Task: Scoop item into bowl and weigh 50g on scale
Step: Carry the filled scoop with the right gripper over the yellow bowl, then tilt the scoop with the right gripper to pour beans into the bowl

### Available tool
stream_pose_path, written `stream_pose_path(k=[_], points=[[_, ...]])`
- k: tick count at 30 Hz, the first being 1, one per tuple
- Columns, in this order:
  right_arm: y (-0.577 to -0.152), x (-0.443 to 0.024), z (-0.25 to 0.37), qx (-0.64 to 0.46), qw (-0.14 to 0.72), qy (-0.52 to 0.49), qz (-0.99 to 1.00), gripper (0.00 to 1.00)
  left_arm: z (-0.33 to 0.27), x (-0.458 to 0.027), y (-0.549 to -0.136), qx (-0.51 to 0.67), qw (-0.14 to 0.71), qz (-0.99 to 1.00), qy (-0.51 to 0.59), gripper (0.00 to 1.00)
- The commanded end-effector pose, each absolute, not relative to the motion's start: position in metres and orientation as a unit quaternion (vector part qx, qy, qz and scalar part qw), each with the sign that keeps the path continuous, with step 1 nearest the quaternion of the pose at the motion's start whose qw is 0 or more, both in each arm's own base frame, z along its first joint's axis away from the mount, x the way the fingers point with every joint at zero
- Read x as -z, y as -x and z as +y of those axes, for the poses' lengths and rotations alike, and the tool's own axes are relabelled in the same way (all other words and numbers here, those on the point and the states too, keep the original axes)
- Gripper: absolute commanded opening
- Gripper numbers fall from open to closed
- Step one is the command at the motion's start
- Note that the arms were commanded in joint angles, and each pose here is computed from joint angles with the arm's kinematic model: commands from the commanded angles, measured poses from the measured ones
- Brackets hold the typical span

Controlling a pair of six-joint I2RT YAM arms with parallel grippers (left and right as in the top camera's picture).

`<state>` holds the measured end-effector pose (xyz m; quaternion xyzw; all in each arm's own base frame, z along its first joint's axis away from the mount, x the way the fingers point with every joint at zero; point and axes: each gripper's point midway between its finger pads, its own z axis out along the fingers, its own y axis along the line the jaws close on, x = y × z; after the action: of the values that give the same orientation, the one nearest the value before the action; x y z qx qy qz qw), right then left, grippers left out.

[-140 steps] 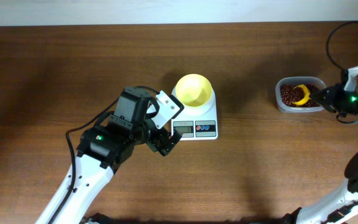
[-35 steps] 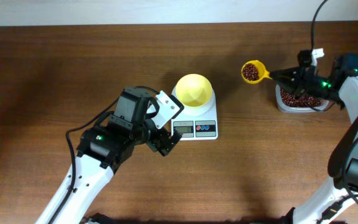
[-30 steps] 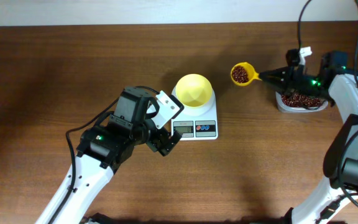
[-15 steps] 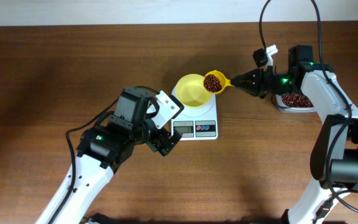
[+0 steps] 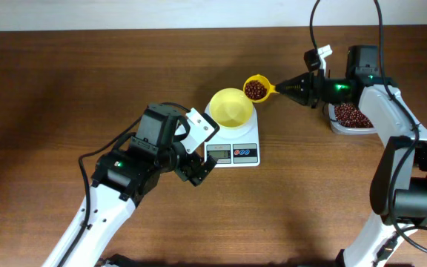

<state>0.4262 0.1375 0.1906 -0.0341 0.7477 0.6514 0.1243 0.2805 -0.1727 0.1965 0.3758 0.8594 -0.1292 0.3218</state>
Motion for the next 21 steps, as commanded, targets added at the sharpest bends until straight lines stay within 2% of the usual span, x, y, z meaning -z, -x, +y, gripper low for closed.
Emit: stream_pose_path(k=[1,7,13,21], points=[[-0.428,-0.182,0.151,-0.640,0.111,0.030,0.760,0.04,-0.173,-0.199,-0.280,0.136,0.325,0.858,-0.374,0.99],[-0.429,-0.181,0.187,-0.627,0.105,0.056,0.770,0.04,-0.173,-0.199,-0.280,0.136,0.325,0.858,-0.374,0.99],[-0.428,-0.180,0.189,-0.626,0.105,0.057,0.771,0.04,-0.173,-0.199,-0.280,0.136,0.325,0.858,-0.374,0.99],[-0.434,-0.176,0.188,-0.604,0.155,0.102,0.775,0.04,-0.173,-0.199,-0.280,0.136,0.325,0.858,-0.374,0.99]])
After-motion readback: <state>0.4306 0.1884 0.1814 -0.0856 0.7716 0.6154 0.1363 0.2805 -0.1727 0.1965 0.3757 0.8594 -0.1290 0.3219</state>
